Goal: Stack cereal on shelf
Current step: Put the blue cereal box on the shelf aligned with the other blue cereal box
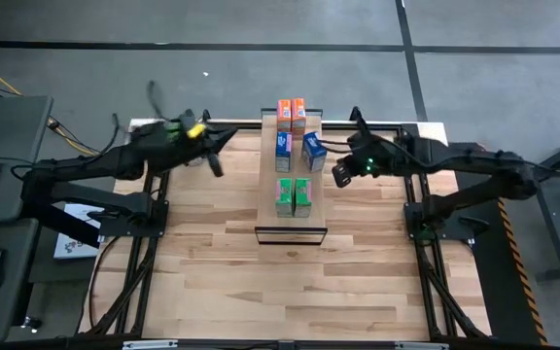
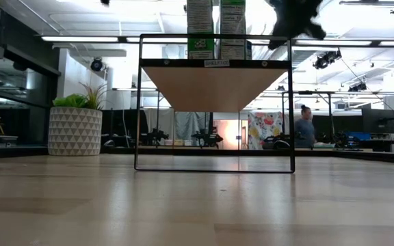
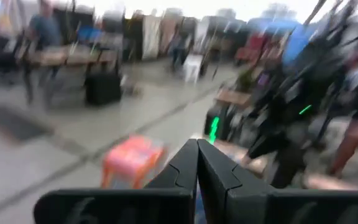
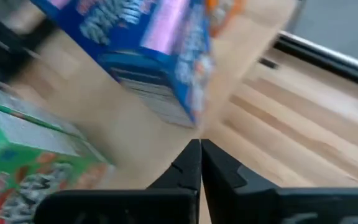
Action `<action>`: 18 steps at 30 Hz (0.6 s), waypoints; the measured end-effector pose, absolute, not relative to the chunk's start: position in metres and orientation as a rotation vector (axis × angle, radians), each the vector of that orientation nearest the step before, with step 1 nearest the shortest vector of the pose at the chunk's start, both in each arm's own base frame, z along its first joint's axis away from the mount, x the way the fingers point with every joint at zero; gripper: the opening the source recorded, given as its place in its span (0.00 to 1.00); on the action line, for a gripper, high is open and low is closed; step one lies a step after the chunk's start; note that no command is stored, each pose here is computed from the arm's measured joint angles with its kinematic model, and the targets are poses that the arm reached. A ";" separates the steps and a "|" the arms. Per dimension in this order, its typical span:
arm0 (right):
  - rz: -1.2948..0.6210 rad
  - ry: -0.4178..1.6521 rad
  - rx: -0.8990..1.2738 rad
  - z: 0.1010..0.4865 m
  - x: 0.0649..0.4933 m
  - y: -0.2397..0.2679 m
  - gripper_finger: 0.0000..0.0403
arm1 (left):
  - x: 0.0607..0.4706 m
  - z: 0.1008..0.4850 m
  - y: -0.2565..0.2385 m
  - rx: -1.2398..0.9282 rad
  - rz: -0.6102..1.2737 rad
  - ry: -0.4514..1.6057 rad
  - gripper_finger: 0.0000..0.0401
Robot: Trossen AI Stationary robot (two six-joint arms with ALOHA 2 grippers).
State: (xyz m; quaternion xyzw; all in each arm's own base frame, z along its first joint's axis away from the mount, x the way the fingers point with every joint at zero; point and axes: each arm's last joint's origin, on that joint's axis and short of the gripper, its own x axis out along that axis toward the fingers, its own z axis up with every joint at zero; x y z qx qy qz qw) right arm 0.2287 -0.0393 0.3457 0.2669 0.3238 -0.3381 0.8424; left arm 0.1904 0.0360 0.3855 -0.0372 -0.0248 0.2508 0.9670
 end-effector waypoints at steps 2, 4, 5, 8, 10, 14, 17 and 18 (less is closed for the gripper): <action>-0.678 0.590 0.601 0.333 0.227 -0.040 0.01 | 0.199 0.371 0.047 -0.108 0.547 0.056 0.00; -0.654 0.521 0.632 0.322 0.227 -0.042 0.01 | 0.208 0.354 0.062 -0.138 0.554 0.171 0.00; -0.645 0.501 0.640 0.316 0.227 -0.043 0.00 | 0.213 0.347 0.071 -0.155 0.542 0.213 0.00; -0.643 0.466 0.645 0.302 0.230 -0.046 0.00 | 0.228 0.328 0.095 -0.209 0.446 0.293 0.00; -0.651 0.467 0.644 0.294 0.230 -0.049 0.00 | 0.237 0.318 0.107 -0.243 0.374 0.320 0.00; -0.640 0.478 0.615 0.282 0.231 -0.053 0.00 | 0.248 0.302 0.122 -0.263 0.343 0.363 0.00; -0.687 0.485 0.571 0.279 0.229 -0.056 0.00 | 0.254 0.291 0.128 -0.260 0.348 0.402 0.00; -0.698 0.484 0.548 0.279 0.229 -0.057 0.00 | 0.256 0.288 0.129 -0.261 0.348 0.413 0.00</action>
